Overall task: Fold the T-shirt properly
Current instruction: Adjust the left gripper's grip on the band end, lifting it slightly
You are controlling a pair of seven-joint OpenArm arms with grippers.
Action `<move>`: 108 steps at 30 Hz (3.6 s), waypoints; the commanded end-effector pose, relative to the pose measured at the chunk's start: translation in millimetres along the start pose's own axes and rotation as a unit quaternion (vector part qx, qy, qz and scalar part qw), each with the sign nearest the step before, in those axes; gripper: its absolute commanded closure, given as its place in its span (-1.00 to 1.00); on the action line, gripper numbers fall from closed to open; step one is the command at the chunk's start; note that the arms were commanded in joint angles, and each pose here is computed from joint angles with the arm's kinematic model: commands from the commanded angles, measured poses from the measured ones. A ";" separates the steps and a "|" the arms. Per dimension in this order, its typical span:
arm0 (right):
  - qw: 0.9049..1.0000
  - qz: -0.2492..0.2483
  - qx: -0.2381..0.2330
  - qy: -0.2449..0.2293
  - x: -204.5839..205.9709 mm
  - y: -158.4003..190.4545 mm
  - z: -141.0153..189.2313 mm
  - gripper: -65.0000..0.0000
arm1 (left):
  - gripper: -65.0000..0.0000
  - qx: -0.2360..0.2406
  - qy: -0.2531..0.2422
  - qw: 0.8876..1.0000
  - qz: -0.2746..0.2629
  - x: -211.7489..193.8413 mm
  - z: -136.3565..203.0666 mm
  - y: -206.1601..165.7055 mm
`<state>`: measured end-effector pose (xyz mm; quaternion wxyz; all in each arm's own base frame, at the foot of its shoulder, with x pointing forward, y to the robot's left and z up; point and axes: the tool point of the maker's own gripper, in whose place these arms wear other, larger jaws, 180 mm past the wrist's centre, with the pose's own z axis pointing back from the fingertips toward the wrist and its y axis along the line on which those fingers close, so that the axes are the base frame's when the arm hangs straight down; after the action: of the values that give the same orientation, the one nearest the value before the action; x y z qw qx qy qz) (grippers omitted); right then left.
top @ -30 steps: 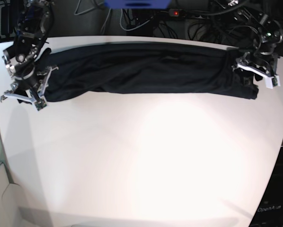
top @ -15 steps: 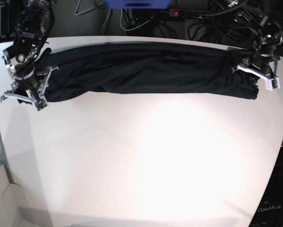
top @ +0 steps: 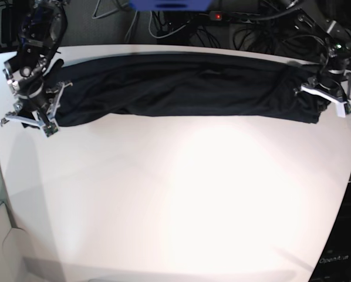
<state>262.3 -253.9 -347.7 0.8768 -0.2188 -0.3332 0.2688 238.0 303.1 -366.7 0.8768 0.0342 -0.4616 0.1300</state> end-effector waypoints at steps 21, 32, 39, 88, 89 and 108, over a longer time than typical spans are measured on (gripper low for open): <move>1.000 0.001 -0.014 -0.011 4.6 -9.7 3.2 0.44 | 1.00 0.040 -0.030 0.998 0.032 12.6 5.5 33.3; 1.000 0.001 -0.014 -0.011 4.6 -9.7 3.2 0.44 | 0.35 0.037 -0.035 0.998 0.034 14.4 7.0 30.4; 1.000 0.000 -0.014 -0.012 5.2 -9.7 3.1 0.44 | -0.01 0.038 -0.032 0.998 0.034 12.8 6.8 31.2; 1.000 0.001 -0.013 -0.013 6.4 -8.5 2.9 0.43 | -0.60 -0.020 0.048 0.998 -0.033 -19.3 -19.8 27.4; 1.000 0.001 -0.013 -0.013 6.4 -8.5 2.9 0.43 | -0.60 -0.025 0.052 0.998 -0.033 -22.0 -21.6 25.4; 1.000 0.001 -0.013 -0.013 6.4 -8.5 2.9 0.43 | -0.56 -0.043 0.107 0.993 0.011 -66.5 -36.6 24.6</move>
<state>261.2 -254.2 -348.4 0.8775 -0.2188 -0.3317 0.2684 236.5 323.0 -430.8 0.9036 -0.0229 -0.4086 0.1265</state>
